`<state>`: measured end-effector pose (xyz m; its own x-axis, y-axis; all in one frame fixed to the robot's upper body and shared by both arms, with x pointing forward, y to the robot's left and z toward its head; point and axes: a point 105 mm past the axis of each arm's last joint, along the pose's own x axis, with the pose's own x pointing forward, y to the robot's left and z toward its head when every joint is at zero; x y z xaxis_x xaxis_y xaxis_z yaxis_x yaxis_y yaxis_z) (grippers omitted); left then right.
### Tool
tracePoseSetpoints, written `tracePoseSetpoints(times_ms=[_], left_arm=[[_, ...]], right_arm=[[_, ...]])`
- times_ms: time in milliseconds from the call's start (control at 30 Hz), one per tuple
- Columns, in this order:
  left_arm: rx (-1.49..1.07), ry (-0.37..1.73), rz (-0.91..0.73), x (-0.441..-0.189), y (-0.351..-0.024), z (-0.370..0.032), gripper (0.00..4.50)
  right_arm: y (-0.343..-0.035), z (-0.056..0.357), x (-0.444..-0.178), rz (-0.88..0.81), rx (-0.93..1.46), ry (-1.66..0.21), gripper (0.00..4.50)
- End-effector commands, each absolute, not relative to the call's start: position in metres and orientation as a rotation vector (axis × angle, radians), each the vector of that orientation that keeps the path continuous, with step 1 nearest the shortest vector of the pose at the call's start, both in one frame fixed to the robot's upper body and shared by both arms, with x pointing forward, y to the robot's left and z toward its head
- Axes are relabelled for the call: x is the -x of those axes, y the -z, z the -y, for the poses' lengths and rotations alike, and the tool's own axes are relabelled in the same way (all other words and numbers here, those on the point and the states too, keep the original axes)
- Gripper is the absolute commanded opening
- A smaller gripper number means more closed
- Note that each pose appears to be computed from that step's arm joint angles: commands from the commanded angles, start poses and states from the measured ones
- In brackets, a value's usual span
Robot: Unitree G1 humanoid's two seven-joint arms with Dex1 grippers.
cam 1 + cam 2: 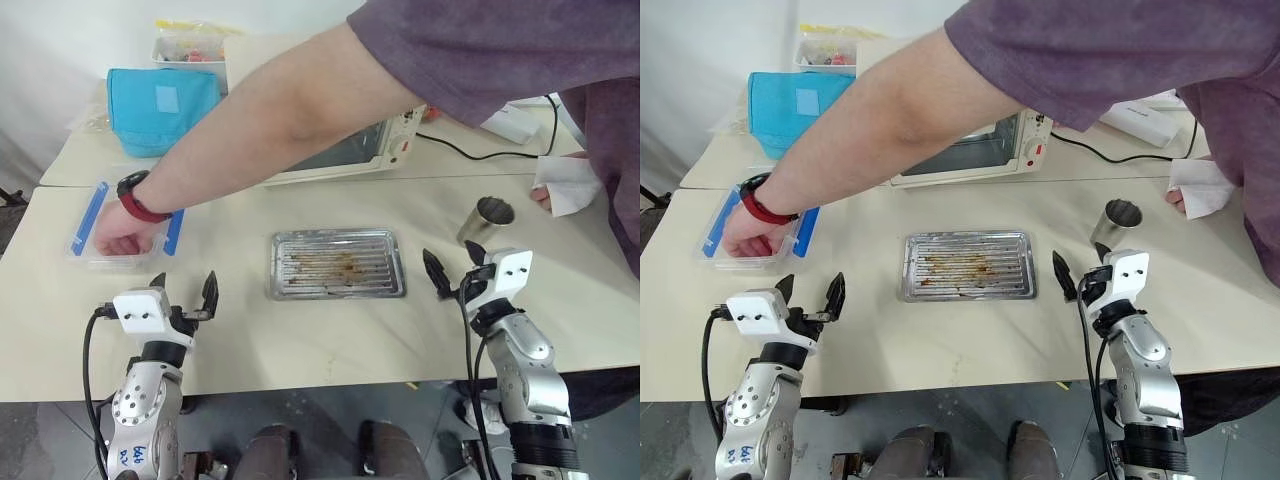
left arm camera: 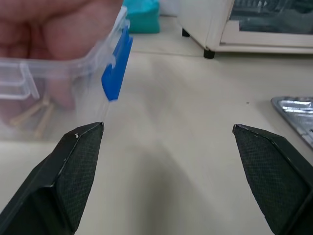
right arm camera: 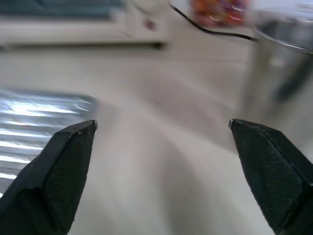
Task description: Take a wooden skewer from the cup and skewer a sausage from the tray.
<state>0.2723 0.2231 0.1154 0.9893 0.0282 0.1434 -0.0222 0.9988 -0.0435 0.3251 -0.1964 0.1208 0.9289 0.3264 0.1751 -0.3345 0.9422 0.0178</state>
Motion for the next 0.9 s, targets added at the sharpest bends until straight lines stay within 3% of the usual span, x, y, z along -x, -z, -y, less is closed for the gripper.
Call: tracePoseSetpoints(times_ms=[33, 900], left_arm=[[0.039, -0.029, 0.183, -0.273, -0.122, -0.226, 4.48], [-0.009, -0.017, 0.202, -0.287, -0.131, -0.224, 4.48]], right_arm=[[-0.131, 0.203, -0.320, 0.234, -0.024, -0.293, 4.50], [-0.127, 0.210, -0.336, 0.256, -0.040, -0.251, 4.50]])
